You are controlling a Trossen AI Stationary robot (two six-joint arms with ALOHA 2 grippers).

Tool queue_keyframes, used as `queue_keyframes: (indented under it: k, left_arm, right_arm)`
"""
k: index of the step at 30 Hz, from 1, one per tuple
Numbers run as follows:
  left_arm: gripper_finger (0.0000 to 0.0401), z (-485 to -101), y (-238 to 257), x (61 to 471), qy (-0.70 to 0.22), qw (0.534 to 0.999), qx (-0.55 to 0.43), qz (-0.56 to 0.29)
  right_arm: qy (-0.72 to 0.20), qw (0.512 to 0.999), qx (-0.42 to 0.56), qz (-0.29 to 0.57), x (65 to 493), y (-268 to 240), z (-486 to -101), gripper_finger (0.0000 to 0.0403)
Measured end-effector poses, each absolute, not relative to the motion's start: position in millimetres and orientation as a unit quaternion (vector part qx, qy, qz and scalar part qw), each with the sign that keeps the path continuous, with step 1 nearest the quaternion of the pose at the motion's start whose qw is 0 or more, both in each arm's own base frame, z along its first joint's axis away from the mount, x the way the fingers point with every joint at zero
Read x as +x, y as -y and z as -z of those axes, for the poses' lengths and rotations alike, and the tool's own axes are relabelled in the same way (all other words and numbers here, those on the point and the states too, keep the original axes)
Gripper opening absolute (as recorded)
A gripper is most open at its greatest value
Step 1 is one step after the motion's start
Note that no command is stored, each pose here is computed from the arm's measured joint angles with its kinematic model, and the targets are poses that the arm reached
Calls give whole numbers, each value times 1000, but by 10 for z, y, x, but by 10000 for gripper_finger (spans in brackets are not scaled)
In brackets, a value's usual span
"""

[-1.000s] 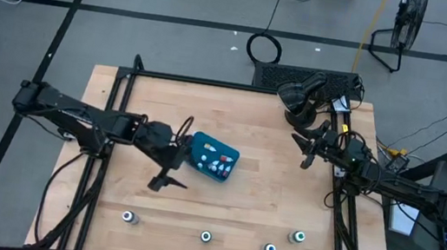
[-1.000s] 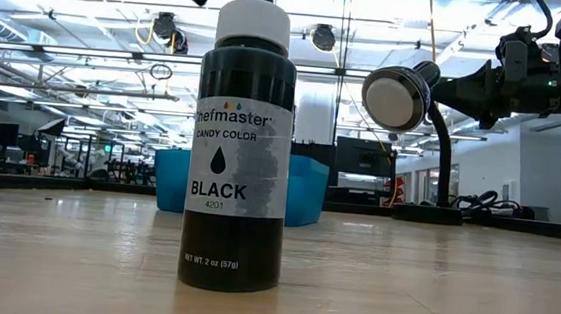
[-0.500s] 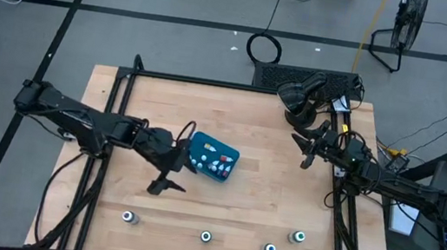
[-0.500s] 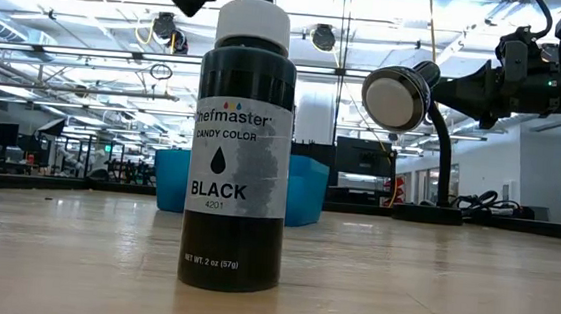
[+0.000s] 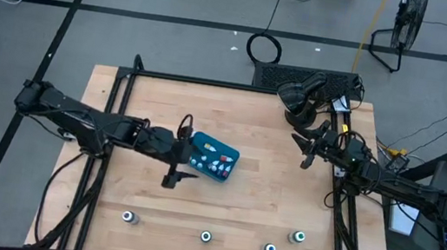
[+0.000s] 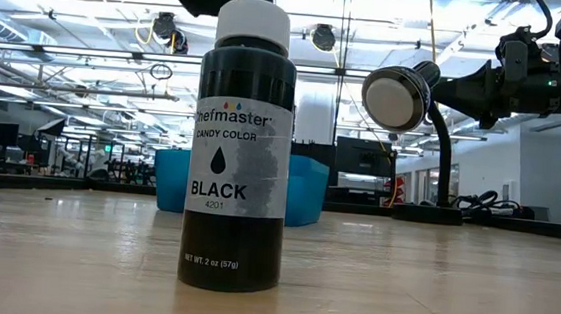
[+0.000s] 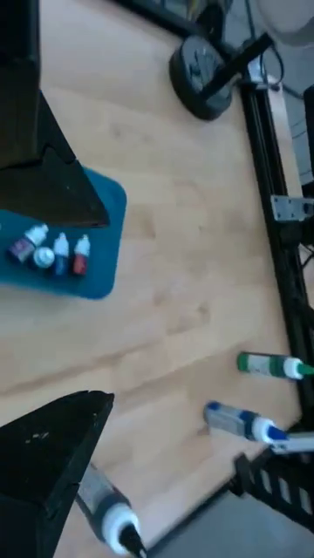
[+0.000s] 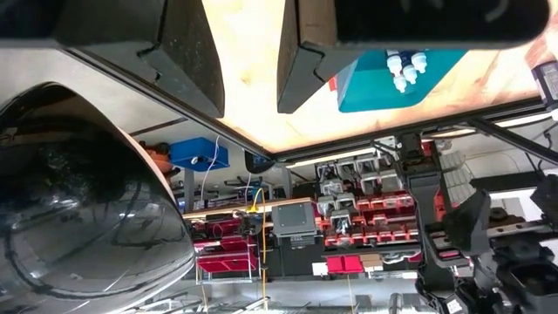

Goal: Pick & Place food coloring
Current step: Adjust the blue bin on the table

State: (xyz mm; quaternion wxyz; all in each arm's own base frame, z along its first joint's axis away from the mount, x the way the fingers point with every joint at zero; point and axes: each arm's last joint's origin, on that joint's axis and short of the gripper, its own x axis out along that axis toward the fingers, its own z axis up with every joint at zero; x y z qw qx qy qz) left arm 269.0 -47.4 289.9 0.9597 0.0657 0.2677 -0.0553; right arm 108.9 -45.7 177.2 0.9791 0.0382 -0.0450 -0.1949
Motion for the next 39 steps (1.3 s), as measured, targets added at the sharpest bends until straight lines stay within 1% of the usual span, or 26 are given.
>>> queue_keyframes:
  k: [2,5,9,12,16,20,24,28,32,36,39]
  left_arm:
    - [312,-2887,461,2683,-275,958,78,36]
    - [306,-2856,420,2649,-298,949,99,-17]
    - [298,-2844,335,2566,-329,931,124,-93]
    - [293,-2784,254,2494,-371,910,135,-127]
    - [285,-2788,84,2497,-379,902,135,-155]
    - [275,-2807,-207,2505,-379,891,137,-207]
    - [265,-2804,-556,2454,-388,878,104,-260]
    - [259,-2801,-850,2383,-385,881,45,-270]
    - [265,-2768,-1092,2315,-381,872,-10,-307]
    - [277,-2640,-1205,2277,-422,857,-41,-291]
    - [286,-2491,-1228,2277,-473,837,-56,-269]
  right_arm:
    - [45,979,38,195,1089,457,-1772,100]
    - [45,979,38,195,1089,457,-1771,100]
    - [45,979,38,195,1089,457,-1772,100]
    - [45,979,38,195,1089,457,-1772,100]
    - [45,979,38,195,1089,457,-1772,100]
    - [45,979,38,195,1089,457,-1772,100]
    - [45,979,38,195,1089,457,-1772,100]
    - [45,979,38,195,1089,457,-1772,100]
    - [45,979,38,195,1089,457,-1771,100]
    - [45,979,38,195,1089,457,-1771,100]
    - [45,979,38,195,1089,457,-1772,100]
